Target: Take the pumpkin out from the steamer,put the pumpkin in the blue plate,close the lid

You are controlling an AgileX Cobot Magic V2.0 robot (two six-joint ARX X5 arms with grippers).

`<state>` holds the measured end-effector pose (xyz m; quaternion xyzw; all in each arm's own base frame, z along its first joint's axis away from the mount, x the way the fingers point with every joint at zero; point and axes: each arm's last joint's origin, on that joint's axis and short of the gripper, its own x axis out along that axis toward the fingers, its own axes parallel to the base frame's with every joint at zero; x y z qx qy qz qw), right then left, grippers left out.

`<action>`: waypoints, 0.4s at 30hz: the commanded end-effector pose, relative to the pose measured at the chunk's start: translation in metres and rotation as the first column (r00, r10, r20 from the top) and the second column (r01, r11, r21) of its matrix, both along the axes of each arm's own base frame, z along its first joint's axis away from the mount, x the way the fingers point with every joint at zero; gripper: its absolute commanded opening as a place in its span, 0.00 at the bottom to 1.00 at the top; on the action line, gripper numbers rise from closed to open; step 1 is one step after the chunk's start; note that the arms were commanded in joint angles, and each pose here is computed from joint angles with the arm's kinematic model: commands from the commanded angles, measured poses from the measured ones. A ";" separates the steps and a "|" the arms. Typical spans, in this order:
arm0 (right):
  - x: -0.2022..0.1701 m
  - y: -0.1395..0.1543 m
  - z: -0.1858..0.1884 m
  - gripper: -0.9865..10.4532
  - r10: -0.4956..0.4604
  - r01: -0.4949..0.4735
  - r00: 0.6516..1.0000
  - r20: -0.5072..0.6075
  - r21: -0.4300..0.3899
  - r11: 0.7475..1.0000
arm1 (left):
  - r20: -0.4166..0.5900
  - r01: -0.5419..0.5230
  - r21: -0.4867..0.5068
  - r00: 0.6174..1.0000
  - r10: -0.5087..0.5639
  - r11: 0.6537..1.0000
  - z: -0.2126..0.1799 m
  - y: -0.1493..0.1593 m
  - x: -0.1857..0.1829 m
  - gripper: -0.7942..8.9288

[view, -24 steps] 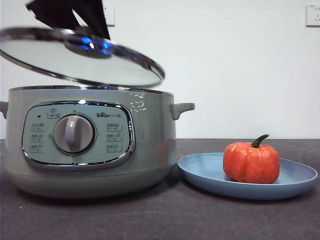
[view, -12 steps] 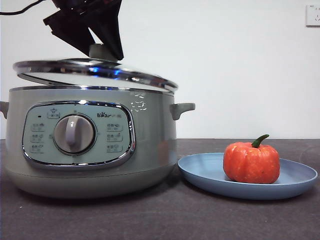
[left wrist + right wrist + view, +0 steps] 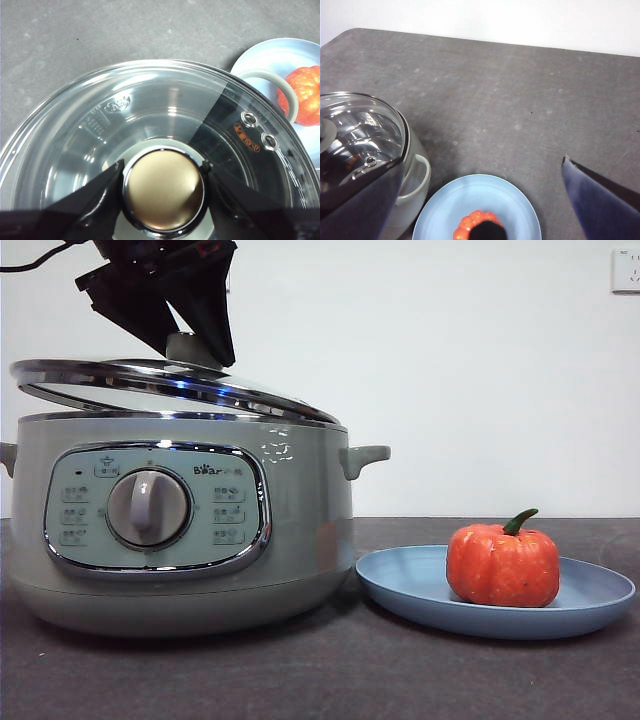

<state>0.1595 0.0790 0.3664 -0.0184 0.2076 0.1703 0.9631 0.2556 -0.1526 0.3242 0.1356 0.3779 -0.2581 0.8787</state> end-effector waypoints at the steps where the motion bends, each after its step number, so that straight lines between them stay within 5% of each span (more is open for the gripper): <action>1: 0.001 0.000 -0.002 0.55 -0.008 0.008 1.000 -0.004 0.005 1.000 | 0.041 0.003 -0.023 0.999 -0.002 1.000 0.007 0.000 0.001 0.07; 12: 0.001 0.000 -0.002 0.55 -0.007 0.007 1.000 -0.004 0.005 1.000 | 0.037 -0.006 -0.033 0.999 0.007 0.999 0.000 -0.001 0.002 0.07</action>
